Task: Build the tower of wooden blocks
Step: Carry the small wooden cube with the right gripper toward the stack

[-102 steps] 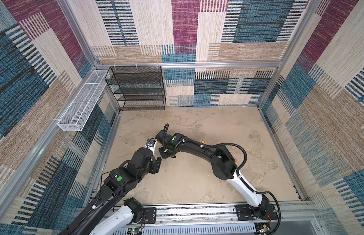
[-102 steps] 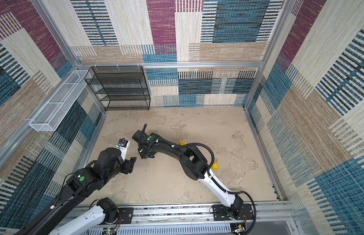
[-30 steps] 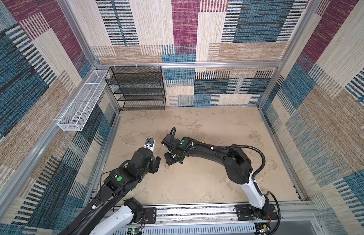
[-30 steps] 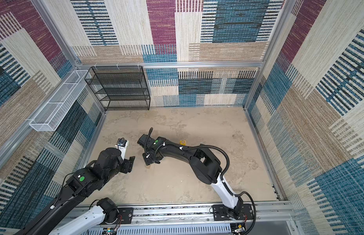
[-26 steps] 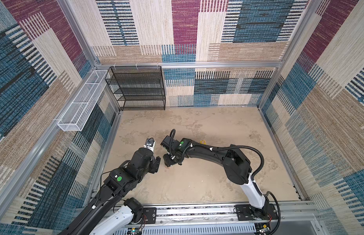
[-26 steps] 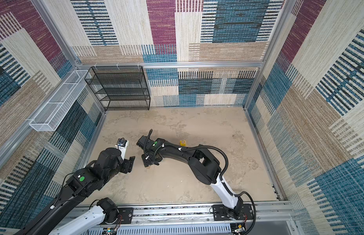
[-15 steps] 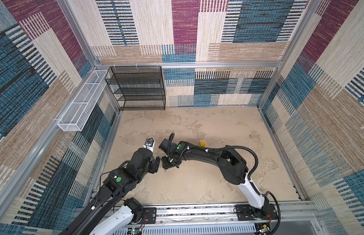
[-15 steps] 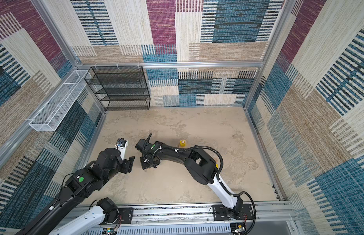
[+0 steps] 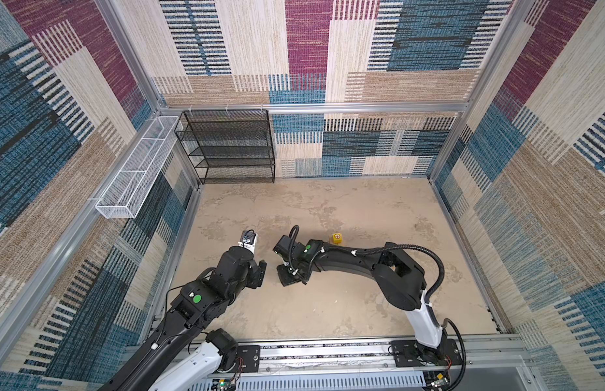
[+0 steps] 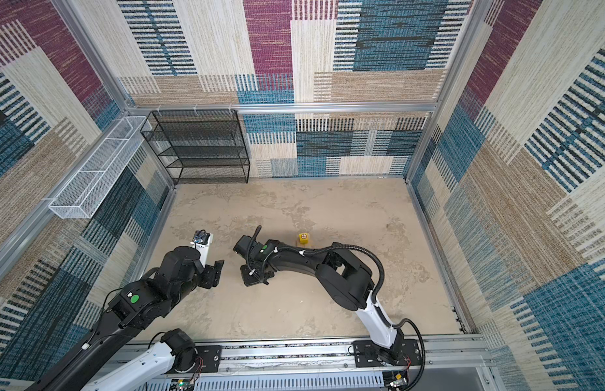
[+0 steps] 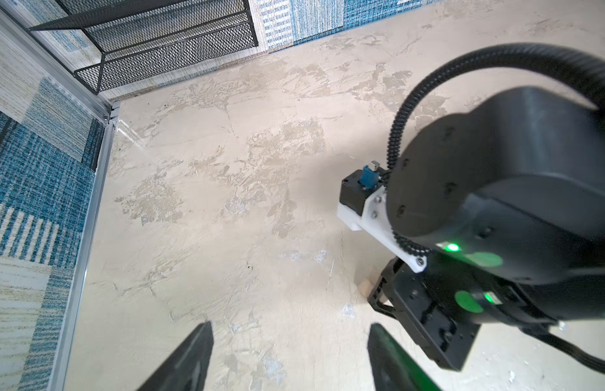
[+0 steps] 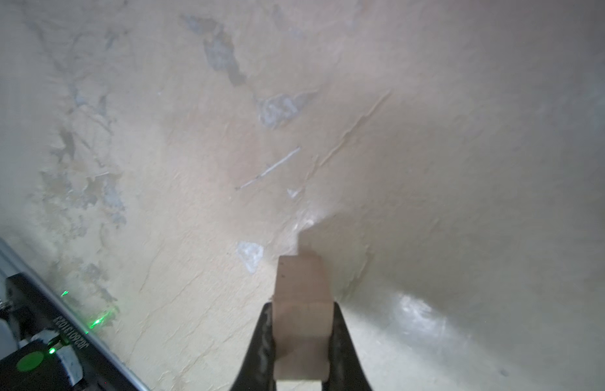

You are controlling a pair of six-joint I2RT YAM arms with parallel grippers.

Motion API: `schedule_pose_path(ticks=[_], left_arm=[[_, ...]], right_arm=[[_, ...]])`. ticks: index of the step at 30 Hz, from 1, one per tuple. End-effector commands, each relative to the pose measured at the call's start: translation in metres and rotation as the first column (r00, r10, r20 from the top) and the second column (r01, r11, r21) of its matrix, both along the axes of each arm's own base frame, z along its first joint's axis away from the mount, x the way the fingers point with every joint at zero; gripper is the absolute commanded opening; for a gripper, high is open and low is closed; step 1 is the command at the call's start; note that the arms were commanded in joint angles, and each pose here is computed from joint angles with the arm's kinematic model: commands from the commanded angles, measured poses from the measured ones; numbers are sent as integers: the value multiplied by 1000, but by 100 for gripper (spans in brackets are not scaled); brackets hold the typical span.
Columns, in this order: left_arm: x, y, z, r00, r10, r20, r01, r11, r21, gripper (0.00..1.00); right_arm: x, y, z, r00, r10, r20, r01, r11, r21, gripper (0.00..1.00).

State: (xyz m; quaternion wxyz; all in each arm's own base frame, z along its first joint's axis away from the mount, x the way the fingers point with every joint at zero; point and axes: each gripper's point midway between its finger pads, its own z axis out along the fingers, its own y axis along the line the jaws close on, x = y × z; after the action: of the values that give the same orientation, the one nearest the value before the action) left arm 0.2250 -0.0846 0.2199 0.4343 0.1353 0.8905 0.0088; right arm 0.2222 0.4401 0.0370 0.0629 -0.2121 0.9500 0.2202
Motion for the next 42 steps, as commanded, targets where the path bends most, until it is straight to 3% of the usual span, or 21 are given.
schedule_pose_path(ticks=[1, 4, 7, 12, 19, 30, 42], left_arm=[[1, 0, 1, 1000, -5, 10, 5, 1000, 10, 77], [1, 1, 1, 1000, -2, 10, 2, 1000, 13, 77], [1, 1, 1, 1000, -1, 11, 1, 1000, 14, 77], [1, 2, 2, 1000, 2, 16, -2, 1000, 14, 77], [1, 1, 1, 1000, -5, 10, 5, 1000, 13, 77], [1, 2, 4, 1000, -1, 19, 0, 1000, 11, 77], [1, 4, 5, 1000, 5, 28, -6, 1000, 9, 77]], right_arm=[[-18, 28, 16, 993, 106, -58, -93, 977, 194, 8], [-27, 28, 7, 985, 135, -104, -112, 973, 199, 11], [-22, 18, -6, 990, 104, -98, -92, 989, 114, 15], [-3, -8, -17, 999, 28, -17, -29, 997, -65, 36], [3, -17, -10, 1000, 1, 26, 1, 996, -91, 54], [15, -7, 13, 992, -19, 128, 33, 994, -108, 57], [9, -4, -1, 986, 22, 165, 13, 978, -208, 52]])
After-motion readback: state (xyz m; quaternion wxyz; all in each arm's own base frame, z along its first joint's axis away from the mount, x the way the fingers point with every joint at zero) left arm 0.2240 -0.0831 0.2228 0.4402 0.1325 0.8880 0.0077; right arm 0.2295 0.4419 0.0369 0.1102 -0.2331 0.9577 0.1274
